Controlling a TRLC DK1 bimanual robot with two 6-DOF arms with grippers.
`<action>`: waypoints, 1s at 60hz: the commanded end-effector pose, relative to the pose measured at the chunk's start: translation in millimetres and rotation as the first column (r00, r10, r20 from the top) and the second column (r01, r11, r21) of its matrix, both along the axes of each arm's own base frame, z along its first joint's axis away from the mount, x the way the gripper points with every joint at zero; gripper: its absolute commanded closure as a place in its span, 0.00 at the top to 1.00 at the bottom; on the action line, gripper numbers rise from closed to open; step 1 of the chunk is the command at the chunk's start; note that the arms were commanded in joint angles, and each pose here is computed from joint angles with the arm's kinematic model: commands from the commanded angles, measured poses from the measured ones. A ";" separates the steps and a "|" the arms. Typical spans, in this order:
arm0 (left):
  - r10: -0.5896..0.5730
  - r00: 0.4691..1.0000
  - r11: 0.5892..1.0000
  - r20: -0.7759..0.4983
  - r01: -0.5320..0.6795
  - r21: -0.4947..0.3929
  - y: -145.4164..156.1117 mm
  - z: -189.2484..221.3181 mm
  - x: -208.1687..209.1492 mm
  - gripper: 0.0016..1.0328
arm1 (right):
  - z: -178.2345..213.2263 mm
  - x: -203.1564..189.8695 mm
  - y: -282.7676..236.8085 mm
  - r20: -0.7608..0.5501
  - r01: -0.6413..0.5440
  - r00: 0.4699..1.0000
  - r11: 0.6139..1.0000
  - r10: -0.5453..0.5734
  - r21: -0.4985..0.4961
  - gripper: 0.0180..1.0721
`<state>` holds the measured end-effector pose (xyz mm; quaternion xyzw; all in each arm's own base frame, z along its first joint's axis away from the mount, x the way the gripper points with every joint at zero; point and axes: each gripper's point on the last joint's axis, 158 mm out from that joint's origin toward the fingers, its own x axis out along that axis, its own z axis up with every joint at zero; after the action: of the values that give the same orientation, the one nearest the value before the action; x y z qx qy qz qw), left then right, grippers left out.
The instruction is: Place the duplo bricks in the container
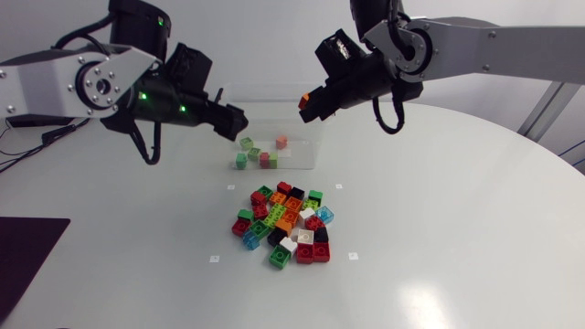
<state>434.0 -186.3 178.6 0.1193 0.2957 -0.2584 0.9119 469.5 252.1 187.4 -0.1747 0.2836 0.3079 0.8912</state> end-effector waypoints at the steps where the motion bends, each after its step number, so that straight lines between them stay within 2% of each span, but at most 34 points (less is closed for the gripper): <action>1: -0.071 0.997 0.996 -0.041 0.073 0.047 -5.7 -21.9 -23.9 0.93 | -2.2 18.1 -1.2 0.003 0.037 0.999 0.999 -0.037 0.024 0.19; 22: -0.199 0.964 0.964 -0.177 0.225 0.143 -13.4 -84.7 -70.1 0.93 | 1.5 56.5 9.8 0.033 0.064 0.997 0.997 -0.065 0.042 0.20; 35: -0.285 0.923 0.909 -0.259 0.346 0.233 -5.5 -124.7 -94.5 0.93 | -3.6 80.0 14.5 0.041 0.084 0.995 0.995 -0.086 0.051 0.20; 46: -0.254 0.897 0.899 -0.361 0.356 0.253 14.5 -156.7 -96.4 0.93 | -11.2 97.7 20.0 0.047 0.112 0.992 0.993 -0.114 0.047 0.23; 48: -0.250 0.896 0.900 -0.368 0.355 0.254 16.8 -159.3 -97.7 0.93 | -13.1 100.1 21.4 0.050 0.119 0.991 0.992 -0.121 0.042 0.32; 50: -0.248 0.895 0.900 -0.372 0.355 0.254 18.3 -160.8 -98.3 0.93 | -14.1 102.0 21.5 0.050 0.127 0.990 0.991 -0.129 0.039 0.46; 52: -0.241 0.895 0.901 -0.375 0.350 0.255 21.5 -162.3 -98.5 0.93 | -12.8 101.9 22.9 0.047 0.128 0.990 0.991 -0.130 0.038 0.67; 54: -0.238 0.895 0.901 -0.378 0.348 0.257 23.4 -163.8 -98.0 0.93 | -11.4 102.4 22.9 0.048 0.136 0.989 0.990 -0.138 0.042 0.84; 57: -0.227 0.890 0.902 -0.395 0.345 0.260 28.1 -169.7 -98.4 0.92 | -5.6 101.3 21.5 0.052 0.144 0.988 0.988 -0.147 0.049 0.95; 60: -0.222 0.885 0.901 -0.409 0.346 0.261 30.1 -172.6 -101.3 0.91 | 1.9 98.4 19.7 0.057 0.148 0.987 0.987 -0.152 0.057 0.95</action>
<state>344.4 -164.3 23.7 0.2571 0.4548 -0.3510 0.7771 570.3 268.4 177.2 -0.1530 0.2634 0.2465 0.9201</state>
